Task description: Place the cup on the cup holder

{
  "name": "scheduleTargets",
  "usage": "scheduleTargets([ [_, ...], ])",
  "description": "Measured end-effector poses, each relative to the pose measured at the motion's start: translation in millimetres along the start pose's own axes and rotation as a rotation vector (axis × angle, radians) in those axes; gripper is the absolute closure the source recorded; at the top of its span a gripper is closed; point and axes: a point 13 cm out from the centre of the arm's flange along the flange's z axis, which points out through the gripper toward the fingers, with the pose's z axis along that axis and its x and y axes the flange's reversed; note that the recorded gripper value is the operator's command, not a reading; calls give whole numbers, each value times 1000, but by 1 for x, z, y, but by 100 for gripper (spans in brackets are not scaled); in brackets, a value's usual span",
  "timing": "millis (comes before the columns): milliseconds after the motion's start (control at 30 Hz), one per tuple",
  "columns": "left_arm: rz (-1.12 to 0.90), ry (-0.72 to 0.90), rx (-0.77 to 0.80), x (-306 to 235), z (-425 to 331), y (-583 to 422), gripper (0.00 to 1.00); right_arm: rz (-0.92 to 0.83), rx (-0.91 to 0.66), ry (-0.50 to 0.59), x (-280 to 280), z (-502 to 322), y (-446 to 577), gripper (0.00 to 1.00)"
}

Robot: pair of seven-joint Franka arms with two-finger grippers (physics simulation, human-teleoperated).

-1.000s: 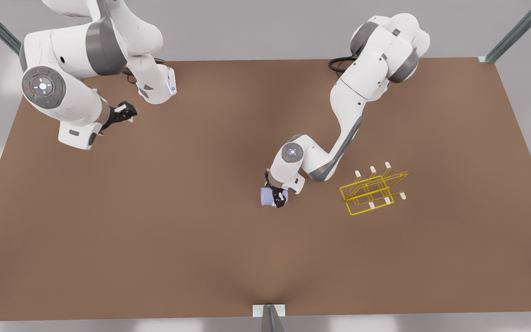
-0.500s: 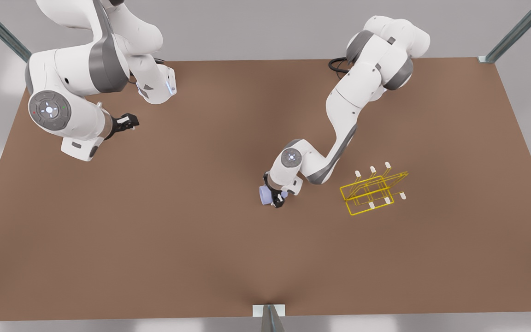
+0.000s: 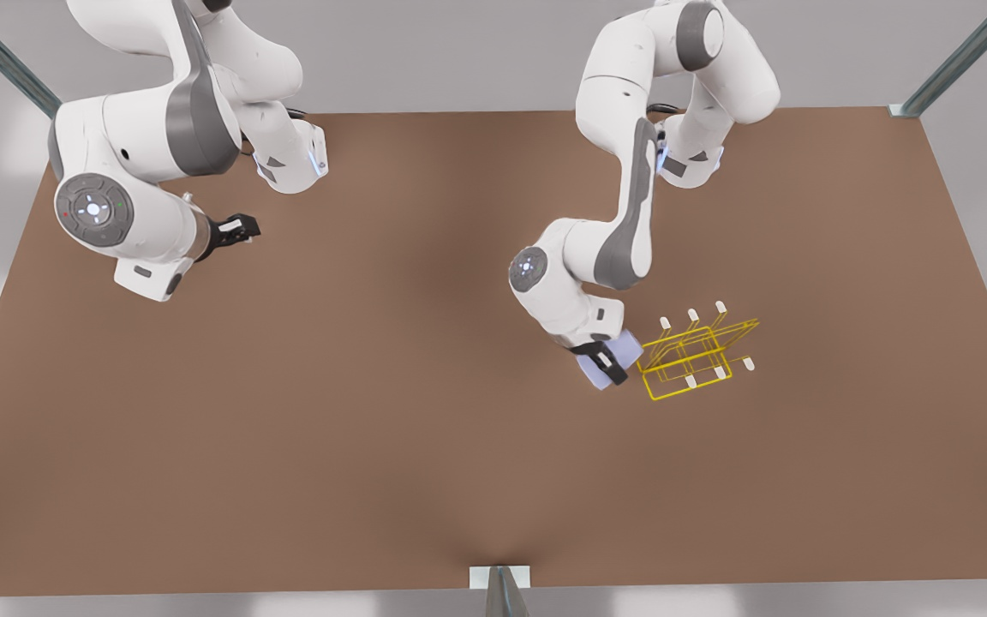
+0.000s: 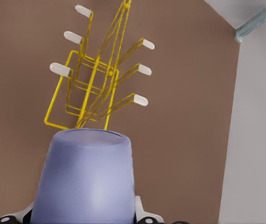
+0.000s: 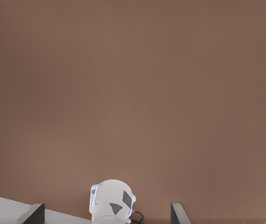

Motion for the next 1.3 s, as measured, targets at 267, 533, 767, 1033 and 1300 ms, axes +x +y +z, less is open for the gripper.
scheduleTargets([
  [267,240,-416,262,-82,21,-113,35,5,-2,7,-2,3,0,0],
  [533,537,-723,316,-87,53,-97,33,4,-9,27,-9,11,0,0],
  [767,663,-794,223,-89,102,-77,33,3,-21,42,-14,18,1,0],
  [1033,771,-841,164,-95,123,-72,32,-1,-24,50,-18,22,3,0],
  [1300,844,-864,120,-101,134,-74,0,-6,-29,57,-22,26,6,0],
])
